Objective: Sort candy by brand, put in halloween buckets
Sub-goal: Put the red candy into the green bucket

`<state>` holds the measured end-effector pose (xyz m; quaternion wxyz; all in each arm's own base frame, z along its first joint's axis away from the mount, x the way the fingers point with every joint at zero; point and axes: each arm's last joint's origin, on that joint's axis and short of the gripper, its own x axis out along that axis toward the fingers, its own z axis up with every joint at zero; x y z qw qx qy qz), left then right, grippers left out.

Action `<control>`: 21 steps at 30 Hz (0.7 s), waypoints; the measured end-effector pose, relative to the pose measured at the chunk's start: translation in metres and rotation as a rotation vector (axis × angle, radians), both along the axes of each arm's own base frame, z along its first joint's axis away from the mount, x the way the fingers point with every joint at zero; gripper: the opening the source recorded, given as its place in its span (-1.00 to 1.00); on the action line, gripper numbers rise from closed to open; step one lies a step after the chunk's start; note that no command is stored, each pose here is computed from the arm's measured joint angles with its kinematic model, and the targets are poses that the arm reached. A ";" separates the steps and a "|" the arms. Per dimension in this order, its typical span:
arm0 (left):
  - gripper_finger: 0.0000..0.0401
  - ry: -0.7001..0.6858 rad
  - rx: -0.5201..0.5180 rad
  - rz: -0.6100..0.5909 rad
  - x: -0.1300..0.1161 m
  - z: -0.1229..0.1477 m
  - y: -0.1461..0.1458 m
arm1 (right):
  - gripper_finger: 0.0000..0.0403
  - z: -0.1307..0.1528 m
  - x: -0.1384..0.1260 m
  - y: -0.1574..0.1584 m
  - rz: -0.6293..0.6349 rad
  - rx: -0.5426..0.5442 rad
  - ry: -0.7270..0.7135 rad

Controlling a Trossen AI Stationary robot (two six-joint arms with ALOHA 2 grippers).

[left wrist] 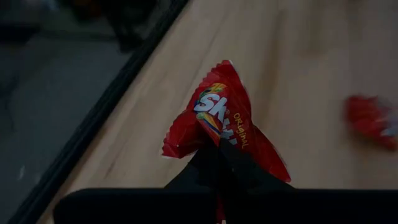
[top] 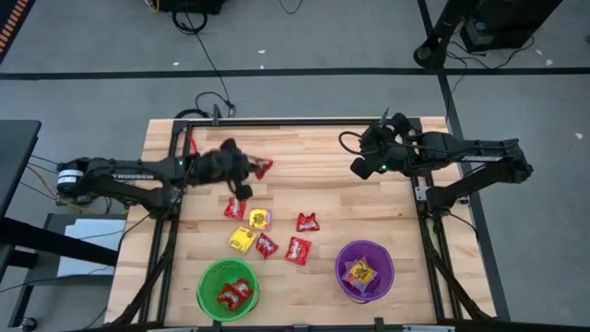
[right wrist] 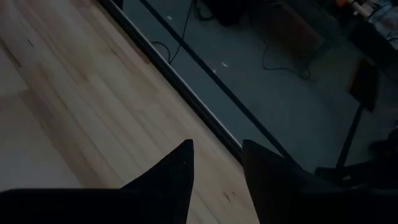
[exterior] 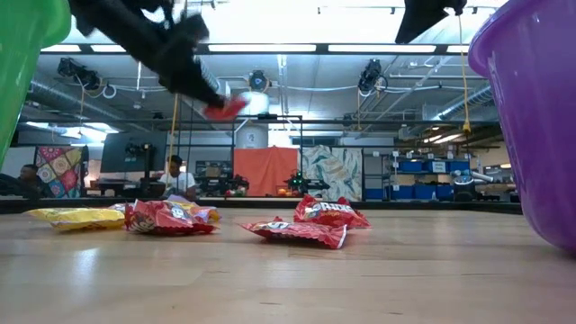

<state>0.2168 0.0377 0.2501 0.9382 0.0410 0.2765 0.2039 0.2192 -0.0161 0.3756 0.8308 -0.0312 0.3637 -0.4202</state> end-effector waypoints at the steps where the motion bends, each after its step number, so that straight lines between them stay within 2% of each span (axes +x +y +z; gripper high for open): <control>1: -0.96 -0.026 0.016 -0.016 0.001 0.003 -0.010 | -0.27 0.000 0.000 0.000 0.004 0.002 0.007; 5: -0.96 -0.091 0.099 -0.034 0.004 0.023 -0.046 | -0.27 -0.002 -0.003 0.004 0.017 0.024 0.027; 8: -0.96 -0.091 0.130 -0.039 0.001 0.036 -0.070 | -0.27 -0.004 -0.005 0.009 0.015 0.051 0.029; 15: -0.96 -0.090 0.098 -0.054 -0.021 0.060 -0.118 | -0.27 -0.005 -0.008 0.023 0.023 0.082 0.001; 21: -0.96 -0.126 0.086 -0.038 -0.033 0.068 -0.133 | -0.27 -0.005 -0.008 0.031 0.038 0.072 -0.024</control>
